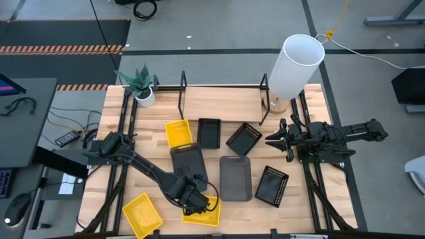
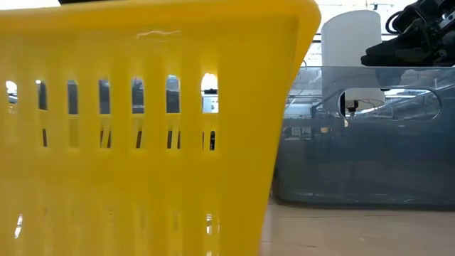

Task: Stack baskets on shelf by color
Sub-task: Stack the left gray bin on the middle gray bin, then stack the right gray bin on the stacked gray bins

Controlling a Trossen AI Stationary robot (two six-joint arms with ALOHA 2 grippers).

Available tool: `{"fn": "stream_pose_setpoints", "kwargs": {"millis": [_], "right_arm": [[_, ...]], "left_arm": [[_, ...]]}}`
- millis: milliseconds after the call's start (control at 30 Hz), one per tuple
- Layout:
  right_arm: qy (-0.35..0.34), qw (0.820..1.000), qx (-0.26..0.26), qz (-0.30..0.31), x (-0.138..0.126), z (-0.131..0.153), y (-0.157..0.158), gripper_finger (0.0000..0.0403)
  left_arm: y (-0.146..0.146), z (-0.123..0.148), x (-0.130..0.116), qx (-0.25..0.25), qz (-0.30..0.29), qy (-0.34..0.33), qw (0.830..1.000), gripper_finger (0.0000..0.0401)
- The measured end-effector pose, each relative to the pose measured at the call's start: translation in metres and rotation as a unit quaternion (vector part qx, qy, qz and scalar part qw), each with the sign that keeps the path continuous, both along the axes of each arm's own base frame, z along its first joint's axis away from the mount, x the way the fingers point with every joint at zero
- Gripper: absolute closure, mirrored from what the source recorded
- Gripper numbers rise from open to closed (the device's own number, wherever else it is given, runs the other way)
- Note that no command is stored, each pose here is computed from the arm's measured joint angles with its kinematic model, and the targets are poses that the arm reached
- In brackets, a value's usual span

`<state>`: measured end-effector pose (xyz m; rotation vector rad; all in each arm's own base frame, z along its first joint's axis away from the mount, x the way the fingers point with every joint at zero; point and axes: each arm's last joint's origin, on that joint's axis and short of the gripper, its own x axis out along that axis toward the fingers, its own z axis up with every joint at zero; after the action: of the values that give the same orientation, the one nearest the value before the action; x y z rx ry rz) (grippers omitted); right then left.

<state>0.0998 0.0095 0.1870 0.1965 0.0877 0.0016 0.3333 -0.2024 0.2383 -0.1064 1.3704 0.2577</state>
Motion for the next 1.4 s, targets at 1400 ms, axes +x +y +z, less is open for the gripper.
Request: {"fn": "stream_pose_setpoints", "kwargs": {"millis": [1400], "right_arm": [[0.000, 1.000, 0.000, 0.000, 0.000, 0.000, 0.000, 0.0305]], "left_arm": [[0.005, 0.016, 0.078, -0.138, -0.045, -0.357, 0.923, 0.0279]]}}
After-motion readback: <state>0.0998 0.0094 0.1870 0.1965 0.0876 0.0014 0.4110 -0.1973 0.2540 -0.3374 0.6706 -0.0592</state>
